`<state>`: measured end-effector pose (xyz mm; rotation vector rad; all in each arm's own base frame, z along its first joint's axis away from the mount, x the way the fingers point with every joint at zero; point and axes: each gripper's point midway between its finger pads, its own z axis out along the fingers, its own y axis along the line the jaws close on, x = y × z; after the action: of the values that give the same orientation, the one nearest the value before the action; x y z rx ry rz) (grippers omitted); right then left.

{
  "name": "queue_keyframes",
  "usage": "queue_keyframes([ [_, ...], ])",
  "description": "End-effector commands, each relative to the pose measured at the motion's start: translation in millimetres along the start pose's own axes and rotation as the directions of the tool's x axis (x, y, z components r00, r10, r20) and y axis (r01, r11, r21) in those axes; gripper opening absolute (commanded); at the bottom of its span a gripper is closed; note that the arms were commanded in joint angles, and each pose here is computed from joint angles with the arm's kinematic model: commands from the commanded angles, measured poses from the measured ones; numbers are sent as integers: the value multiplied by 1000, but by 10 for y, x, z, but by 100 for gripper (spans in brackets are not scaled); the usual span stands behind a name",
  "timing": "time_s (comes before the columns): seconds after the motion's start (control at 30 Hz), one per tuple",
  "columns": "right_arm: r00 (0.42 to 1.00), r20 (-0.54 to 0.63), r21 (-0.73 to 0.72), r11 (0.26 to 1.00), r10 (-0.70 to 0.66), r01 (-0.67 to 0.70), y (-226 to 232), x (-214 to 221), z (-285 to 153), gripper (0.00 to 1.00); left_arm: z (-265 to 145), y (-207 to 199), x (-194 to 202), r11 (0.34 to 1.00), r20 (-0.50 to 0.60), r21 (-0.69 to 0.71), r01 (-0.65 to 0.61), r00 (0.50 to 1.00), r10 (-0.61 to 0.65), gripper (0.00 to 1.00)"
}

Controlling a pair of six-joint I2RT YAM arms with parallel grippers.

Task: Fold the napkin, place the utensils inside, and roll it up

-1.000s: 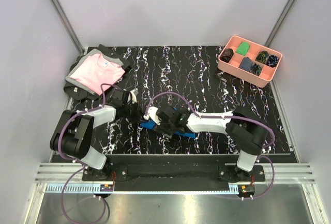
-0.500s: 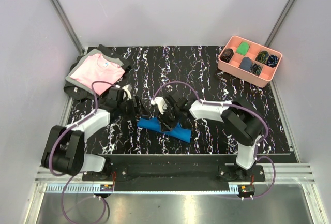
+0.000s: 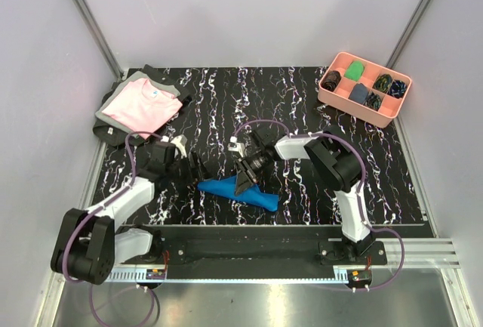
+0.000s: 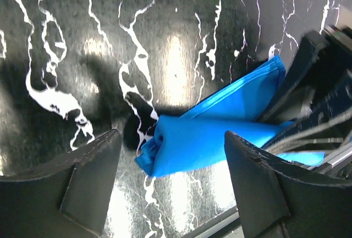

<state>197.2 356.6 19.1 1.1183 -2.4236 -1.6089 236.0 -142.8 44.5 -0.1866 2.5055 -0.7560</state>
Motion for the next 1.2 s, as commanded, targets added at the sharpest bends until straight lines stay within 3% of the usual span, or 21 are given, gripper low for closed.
queue_keyframes([
  [0.0,989,-68,11,991,131,-131,-172,235,54,36,-44,-150,-82,996,77,90,-16,997,9,76],
  [0.33,975,-91,-20,979,202,-204,-259,257,89,35,41,-174,19,987,81,160,-22,997,9,58],
  [0.43,975,-85,-12,979,203,-205,-288,224,73,36,74,-182,43,984,70,176,-17,998,5,46],
  [0.47,976,-80,-8,979,204,-205,-302,210,59,37,74,-213,35,981,71,192,-21,997,8,40],
  [0.6,974,-47,41,975,221,-219,-304,58,-10,43,97,-196,71,983,43,185,1,999,-9,3],
  [0.63,973,-37,56,972,230,-228,-296,22,-40,46,108,-155,56,988,46,157,10,999,-17,0],
  [0.73,984,10,122,976,179,-179,-200,-171,-181,57,125,-70,80,995,15,98,35,999,-37,0],
  [0.97,994,110,322,947,-22,-15,35,-544,-592,67,159,-39,108,996,-55,55,74,996,-71,0],
  [1.07,984,95,431,897,-151,97,119,-540,-681,68,180,-36,90,996,-79,44,81,994,-77,0],
  [1.17,957,1,578,781,-290,236,72,-433,-598,70,211,-33,104,994,-116,42,99,989,-93,0],
])
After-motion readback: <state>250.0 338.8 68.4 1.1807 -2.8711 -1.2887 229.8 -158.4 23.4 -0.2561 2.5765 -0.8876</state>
